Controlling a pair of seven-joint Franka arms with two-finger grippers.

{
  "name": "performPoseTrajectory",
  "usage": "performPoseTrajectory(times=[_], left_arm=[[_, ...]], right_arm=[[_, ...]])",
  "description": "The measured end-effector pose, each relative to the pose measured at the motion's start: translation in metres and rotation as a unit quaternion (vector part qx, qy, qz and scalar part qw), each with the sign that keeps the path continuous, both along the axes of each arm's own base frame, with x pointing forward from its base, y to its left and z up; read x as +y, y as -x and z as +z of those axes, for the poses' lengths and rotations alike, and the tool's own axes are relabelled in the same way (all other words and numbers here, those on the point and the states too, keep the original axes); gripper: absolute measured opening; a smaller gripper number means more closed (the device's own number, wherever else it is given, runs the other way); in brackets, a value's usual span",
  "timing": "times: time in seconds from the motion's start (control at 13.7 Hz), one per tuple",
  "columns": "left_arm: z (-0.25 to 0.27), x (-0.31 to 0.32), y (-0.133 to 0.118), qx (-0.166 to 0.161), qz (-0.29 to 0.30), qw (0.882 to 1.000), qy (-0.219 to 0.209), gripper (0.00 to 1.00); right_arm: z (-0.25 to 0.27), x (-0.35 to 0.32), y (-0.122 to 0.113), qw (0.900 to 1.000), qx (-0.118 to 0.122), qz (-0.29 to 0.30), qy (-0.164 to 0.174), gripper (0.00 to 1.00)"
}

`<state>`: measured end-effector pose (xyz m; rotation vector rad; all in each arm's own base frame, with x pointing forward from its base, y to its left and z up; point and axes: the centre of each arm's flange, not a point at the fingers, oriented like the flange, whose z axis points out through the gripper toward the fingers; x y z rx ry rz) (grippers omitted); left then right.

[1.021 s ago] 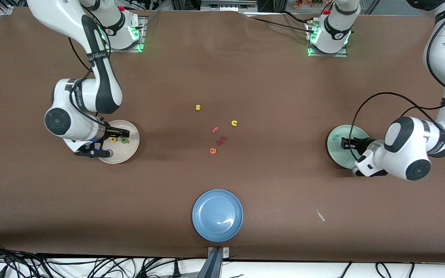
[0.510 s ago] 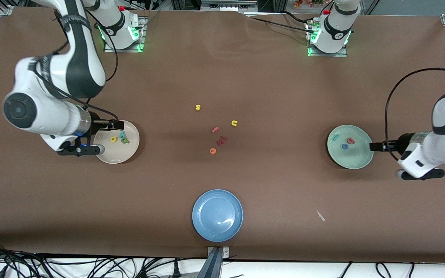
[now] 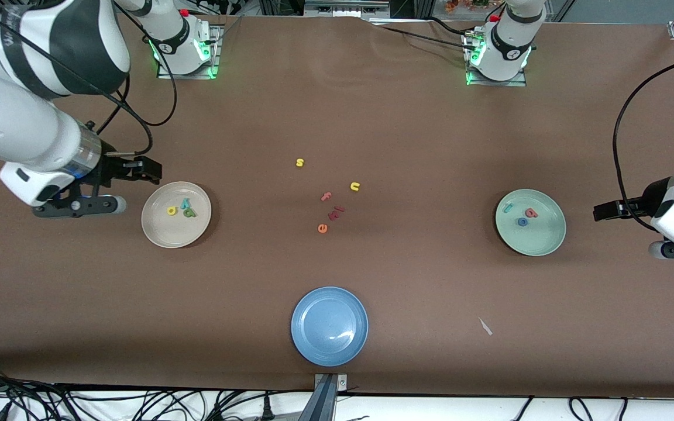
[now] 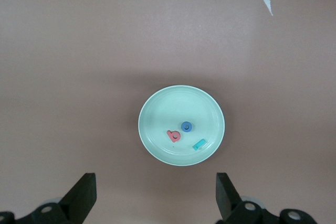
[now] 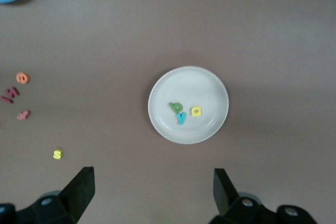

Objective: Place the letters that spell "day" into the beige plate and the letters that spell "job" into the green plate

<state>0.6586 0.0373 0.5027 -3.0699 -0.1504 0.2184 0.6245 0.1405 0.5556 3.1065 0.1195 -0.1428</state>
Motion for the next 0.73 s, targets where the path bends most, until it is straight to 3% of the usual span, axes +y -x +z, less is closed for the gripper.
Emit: performPoseTrajectory(times=[0.15, 0.36, 0.51, 0.73], left_arm=[[0.004, 0.000, 0.000, -0.003, -0.007, 1.000, 0.002, 1.00], [0.004, 0.000, 0.000, -0.003, -0.011, 1.000, 0.003, 1.00], [0.004, -0.001, 0.000, -0.003, -0.012, 1.000, 0.003, 1.00], [0.003, -0.011, -0.001, -0.001, -0.021, 1.000, 0.002, 1.00]], right_arm=[[0.018, -0.011, -0.003, 1.000, -0.013, -0.005, -0.009, 1.00], [0.015, -0.034, -0.001, 0.999, 0.008, -0.008, -0.035, 1.00], [0.012, -0.046, 0.011, 0.999, 0.013, -0.029, -0.028, 1.00], [0.010, -0.041, 0.044, 0.998, -0.027, -0.049, -0.011, 1.00]])
